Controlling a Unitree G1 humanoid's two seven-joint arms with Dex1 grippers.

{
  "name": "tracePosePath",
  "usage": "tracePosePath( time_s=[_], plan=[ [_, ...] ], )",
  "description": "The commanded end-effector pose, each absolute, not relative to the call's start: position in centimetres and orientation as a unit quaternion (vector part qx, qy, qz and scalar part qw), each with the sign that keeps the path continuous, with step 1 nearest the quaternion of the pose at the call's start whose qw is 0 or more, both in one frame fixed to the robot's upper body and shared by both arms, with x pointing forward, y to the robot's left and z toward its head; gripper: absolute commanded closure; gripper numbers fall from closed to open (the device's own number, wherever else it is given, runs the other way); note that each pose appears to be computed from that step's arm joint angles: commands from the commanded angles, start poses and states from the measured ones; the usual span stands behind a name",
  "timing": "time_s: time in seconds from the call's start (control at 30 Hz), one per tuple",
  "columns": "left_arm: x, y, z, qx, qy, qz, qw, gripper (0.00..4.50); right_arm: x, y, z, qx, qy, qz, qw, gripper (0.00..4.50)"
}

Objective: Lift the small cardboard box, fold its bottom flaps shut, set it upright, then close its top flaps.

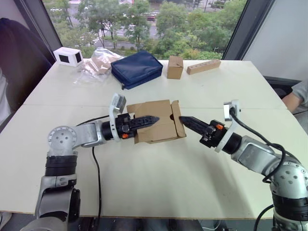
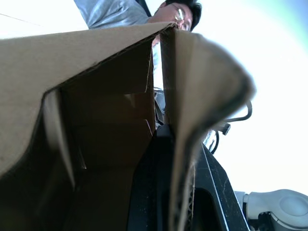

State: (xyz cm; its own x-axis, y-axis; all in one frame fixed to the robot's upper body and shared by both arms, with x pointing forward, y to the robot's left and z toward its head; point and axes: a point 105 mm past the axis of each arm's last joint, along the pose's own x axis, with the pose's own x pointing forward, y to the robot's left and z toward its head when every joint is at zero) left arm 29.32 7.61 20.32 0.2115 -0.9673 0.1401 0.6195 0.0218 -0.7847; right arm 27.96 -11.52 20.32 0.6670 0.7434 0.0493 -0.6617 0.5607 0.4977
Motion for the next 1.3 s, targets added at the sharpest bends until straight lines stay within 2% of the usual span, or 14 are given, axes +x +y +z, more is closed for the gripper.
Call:
tracePosePath(
  time_s=[0.03, 0.87, 1.07, 1.3],
  plan=[
    [28.9, 7.3, 21.6, -0.372, 0.205, -0.606, 0.673, 4.5, 27.6, -10.9, 21.6, 0.229, 0.062, 0.414, 0.879, 4.03],
    [28.7, 6.7, 21.5, -0.368, 0.206, -0.612, 0.669, 4.5, 25.2, -7.7, 21.9, 0.25, 0.095, 0.482, 0.835, 4.03],
    [28.7, 6.8, 21.5, -0.368, 0.205, -0.612, 0.669, 4.5, 25.6, -8.1, 22.0, 0.261, 0.09, 0.474, 0.836, 4.03],
    [28.8, 7.2, 21.7, -0.37, 0.201, -0.61, 0.672, 4.5, 26.7, -10.5, 22.0, 0.306, 0.081, 0.434, 0.844, 4.03]
  ],
)
